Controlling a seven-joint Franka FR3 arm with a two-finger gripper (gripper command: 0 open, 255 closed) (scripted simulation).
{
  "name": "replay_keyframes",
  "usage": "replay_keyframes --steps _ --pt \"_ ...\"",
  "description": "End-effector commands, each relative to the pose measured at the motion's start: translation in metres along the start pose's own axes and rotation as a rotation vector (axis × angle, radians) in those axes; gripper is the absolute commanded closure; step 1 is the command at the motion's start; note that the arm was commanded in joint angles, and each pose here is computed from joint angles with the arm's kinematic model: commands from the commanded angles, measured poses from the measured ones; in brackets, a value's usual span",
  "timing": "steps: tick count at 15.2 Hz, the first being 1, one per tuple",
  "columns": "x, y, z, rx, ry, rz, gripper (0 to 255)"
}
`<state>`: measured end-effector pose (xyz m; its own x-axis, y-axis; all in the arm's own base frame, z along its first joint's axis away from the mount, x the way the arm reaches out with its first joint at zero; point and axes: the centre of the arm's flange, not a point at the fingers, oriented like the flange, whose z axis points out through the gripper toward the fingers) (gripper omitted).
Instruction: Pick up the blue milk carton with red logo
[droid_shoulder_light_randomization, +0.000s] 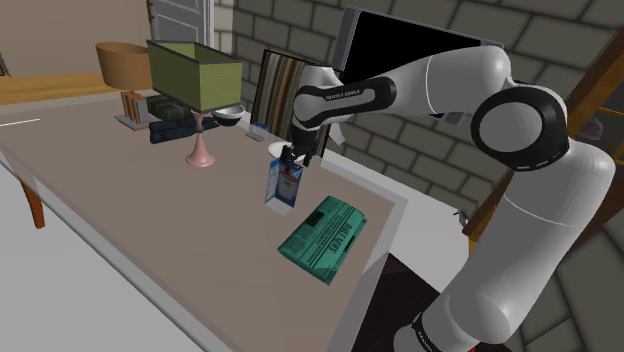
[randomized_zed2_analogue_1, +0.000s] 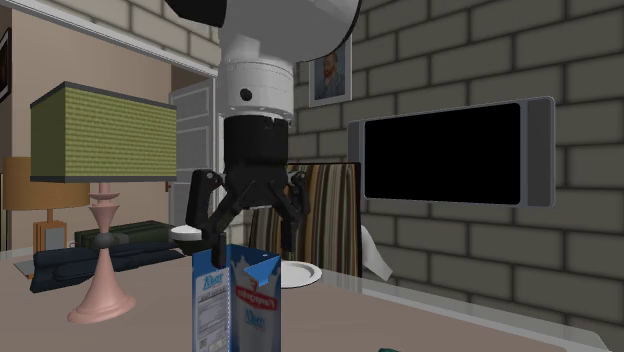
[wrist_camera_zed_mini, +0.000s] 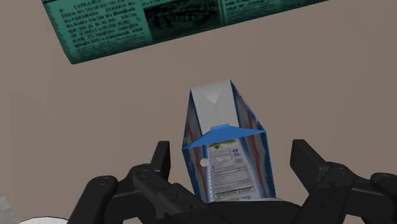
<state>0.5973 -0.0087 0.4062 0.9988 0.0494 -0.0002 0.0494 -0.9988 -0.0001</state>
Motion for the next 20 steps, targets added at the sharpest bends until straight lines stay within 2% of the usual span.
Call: replay_keyframes --steps 1,9,10,20 --pt "0.009 0.001 0.009 -0.001 -0.002 0.003 0" --pt "0.009 0.001 0.044 -0.001 -0.002 0.003 0" --pt "0.008 0.001 0.044 -0.001 -0.002 0.003 255" --pt "0.008 0.001 0.039 -0.001 -0.002 0.003 255"
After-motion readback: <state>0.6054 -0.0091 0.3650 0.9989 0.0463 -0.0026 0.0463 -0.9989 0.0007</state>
